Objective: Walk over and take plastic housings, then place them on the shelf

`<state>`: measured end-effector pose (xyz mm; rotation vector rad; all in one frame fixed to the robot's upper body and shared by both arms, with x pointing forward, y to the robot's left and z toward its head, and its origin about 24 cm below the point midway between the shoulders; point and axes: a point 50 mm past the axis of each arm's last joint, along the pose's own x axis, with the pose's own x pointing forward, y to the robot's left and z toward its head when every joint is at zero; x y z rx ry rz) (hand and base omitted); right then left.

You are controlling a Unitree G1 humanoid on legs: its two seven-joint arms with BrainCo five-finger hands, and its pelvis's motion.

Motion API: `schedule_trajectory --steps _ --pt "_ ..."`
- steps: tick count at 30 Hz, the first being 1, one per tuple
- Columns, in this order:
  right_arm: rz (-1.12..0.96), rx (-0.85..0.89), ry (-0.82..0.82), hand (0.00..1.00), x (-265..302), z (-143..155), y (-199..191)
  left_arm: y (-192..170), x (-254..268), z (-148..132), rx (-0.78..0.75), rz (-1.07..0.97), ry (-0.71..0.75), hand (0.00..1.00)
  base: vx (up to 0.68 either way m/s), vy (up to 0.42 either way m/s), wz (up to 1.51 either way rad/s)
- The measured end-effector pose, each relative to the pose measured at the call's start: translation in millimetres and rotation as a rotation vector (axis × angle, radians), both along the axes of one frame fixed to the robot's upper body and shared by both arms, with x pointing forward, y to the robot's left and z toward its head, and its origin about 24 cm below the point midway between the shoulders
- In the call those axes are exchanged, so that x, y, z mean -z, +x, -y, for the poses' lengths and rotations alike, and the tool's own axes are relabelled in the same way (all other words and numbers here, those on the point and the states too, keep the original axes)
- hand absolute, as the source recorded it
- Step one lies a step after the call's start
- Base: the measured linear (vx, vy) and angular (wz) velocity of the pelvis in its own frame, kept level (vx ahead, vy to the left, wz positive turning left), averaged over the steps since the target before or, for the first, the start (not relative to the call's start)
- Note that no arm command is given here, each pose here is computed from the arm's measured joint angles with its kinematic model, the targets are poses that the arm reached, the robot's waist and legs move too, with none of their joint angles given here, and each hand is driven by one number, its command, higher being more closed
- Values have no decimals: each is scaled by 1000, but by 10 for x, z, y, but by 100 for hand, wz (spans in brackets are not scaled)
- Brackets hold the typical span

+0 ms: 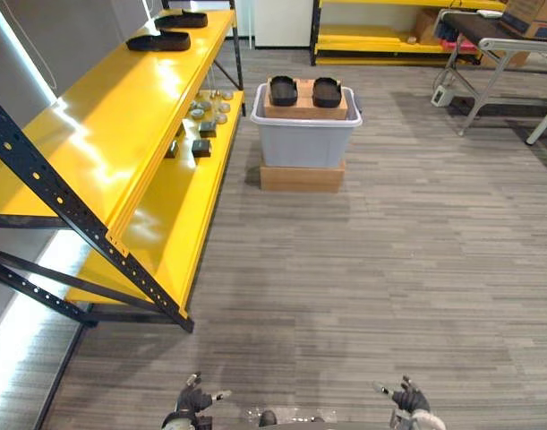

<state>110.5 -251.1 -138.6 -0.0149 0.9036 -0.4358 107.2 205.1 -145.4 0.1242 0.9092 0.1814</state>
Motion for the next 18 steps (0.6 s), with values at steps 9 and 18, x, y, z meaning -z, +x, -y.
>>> schedule_trajectory --steps 9,18 --pt "11 -30 -32 0 -44 63 67 47 -44 -15 19 39 16 0 -20 -4 3" --pt "53 -3 -24 0 -89 74 137 89 -107 -38 0 86 26 0 -18 1 -6"
